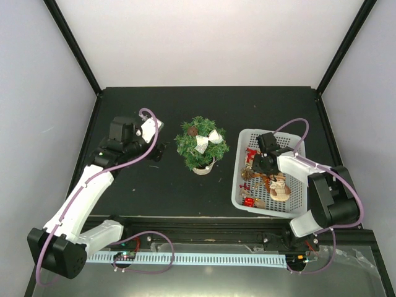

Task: Decorate the small christmas tree

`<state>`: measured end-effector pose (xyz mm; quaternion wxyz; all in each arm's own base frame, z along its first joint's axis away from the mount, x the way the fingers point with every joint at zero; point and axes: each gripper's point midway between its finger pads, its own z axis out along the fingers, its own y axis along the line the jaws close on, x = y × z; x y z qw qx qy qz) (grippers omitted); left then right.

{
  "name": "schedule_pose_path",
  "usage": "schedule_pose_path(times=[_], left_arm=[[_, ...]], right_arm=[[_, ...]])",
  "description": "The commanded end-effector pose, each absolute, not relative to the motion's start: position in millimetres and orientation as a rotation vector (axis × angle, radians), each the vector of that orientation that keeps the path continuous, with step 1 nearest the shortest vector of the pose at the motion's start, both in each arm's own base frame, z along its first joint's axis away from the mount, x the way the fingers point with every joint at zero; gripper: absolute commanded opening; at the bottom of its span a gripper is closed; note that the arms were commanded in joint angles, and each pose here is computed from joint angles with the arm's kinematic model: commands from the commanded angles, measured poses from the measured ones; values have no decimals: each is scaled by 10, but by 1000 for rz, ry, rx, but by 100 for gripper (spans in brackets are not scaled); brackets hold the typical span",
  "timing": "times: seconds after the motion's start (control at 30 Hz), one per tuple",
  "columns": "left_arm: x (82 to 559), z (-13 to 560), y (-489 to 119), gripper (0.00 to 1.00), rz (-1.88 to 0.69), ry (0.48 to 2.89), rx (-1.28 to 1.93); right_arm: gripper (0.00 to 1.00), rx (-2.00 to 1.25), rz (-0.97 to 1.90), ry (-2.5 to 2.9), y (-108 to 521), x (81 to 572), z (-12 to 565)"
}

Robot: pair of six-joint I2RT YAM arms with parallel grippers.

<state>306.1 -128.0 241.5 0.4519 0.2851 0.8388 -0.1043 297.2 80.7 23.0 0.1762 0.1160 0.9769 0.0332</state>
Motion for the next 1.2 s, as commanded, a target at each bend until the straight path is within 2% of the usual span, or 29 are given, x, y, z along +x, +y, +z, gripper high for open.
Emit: schedule_pose_path(times=[0.0, 0.4, 0.7, 0.93, 1.07, 1.17], left_arm=[[3041, 2706, -1300, 99, -283, 2010, 694], [2989, 3105, -1329, 99, -270, 1905, 742], [2758, 3271, -1581, 99, -448, 1920, 887], [2687, 3377, -1590, 99, -467, 1907, 876], [2656, 3380, -1572, 99, -467, 1911, 863], [2624, 3379, -1567, 99, -473, 1908, 858]], right_arm=[[10, 346, 82, 2829, 769, 2785, 122], [7, 335, 82, 2688, 698, 2861, 686], [7, 242, 139, 2538, 763, 2650, 1221], [24, 271, 114, 2668, 819, 2640, 899], [30, 288, 58, 2715, 811, 2719, 709], [30, 304, 78, 2713, 832, 2811, 646]])
